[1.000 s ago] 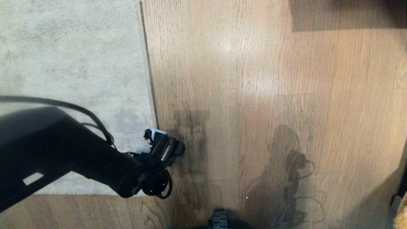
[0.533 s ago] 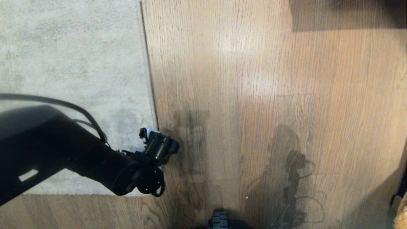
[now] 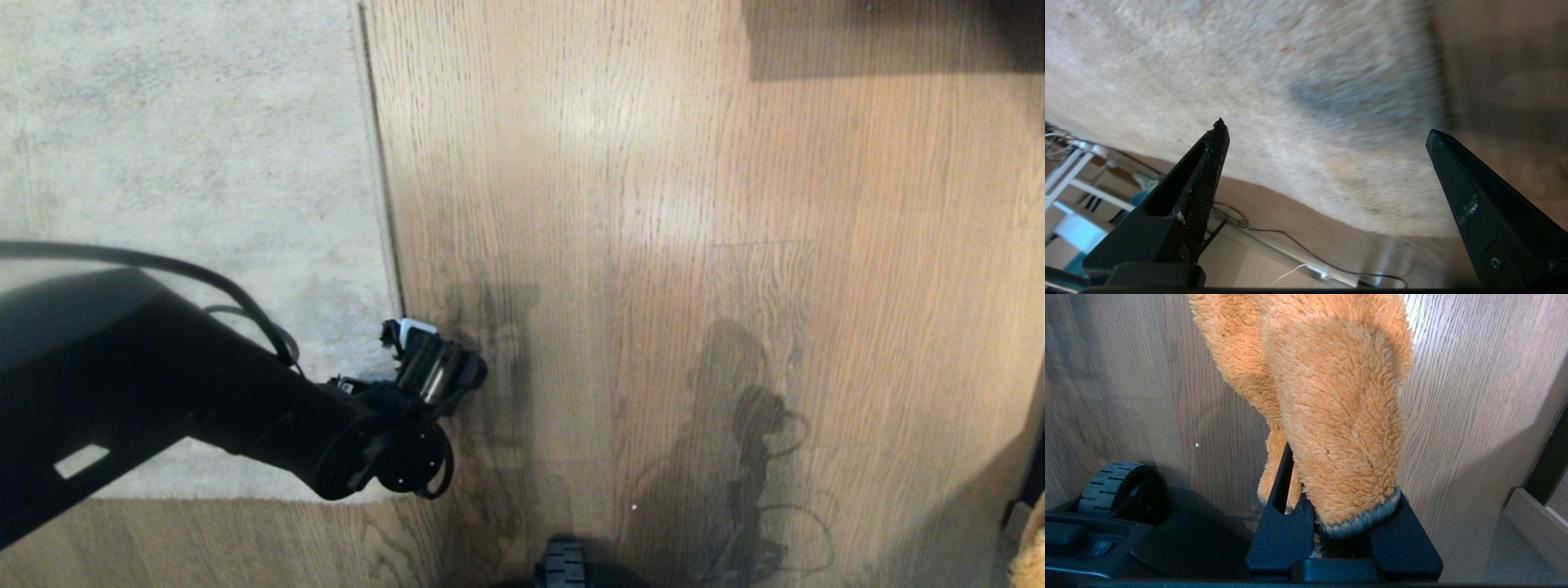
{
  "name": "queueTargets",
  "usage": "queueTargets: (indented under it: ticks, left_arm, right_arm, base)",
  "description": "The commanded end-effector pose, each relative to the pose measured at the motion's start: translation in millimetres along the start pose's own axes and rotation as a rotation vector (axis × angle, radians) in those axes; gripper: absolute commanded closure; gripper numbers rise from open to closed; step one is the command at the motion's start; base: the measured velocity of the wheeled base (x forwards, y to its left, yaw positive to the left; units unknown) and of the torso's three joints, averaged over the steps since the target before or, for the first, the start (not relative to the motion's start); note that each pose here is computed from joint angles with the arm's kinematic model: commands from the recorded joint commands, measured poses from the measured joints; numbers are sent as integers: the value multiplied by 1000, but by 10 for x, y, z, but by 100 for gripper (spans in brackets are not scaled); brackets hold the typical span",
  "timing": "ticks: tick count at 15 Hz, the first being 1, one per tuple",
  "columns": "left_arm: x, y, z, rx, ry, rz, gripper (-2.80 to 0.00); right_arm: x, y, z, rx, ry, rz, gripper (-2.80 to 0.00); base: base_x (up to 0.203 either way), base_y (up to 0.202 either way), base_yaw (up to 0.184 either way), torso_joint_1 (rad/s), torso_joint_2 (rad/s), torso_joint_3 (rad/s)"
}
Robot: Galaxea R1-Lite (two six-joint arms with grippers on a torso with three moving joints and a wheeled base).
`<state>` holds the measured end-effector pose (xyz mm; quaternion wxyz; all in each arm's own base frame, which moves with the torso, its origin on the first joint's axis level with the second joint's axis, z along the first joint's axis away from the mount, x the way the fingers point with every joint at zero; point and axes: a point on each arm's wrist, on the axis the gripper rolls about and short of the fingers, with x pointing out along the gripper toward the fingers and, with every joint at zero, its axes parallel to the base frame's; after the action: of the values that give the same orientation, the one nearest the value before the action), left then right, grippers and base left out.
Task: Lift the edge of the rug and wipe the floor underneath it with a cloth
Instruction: Lift up the carpet
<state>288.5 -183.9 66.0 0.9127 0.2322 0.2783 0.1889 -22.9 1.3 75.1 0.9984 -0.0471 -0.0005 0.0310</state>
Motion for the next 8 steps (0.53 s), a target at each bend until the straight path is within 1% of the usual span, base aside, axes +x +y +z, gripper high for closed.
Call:
queueTargets:
  ticks: [1,4,8]
  left_arm:
    - [19,-83,2,3,-3,-2,-280]
    - [103,-106,-17,3,8,16,-280]
    - [237,-148,-44,-26,-2,34,-280]
  right_arm:
    - [1,0,0,-1,1,1,0]
    - [1,0,0,-1,1,1,0]
    - [1,0,0,-1,1,1,0]
  base:
    - [0,0,0,0,0,0]
    - [0,0,0,0,0,0]
    - [0,0,0,0,0,0]
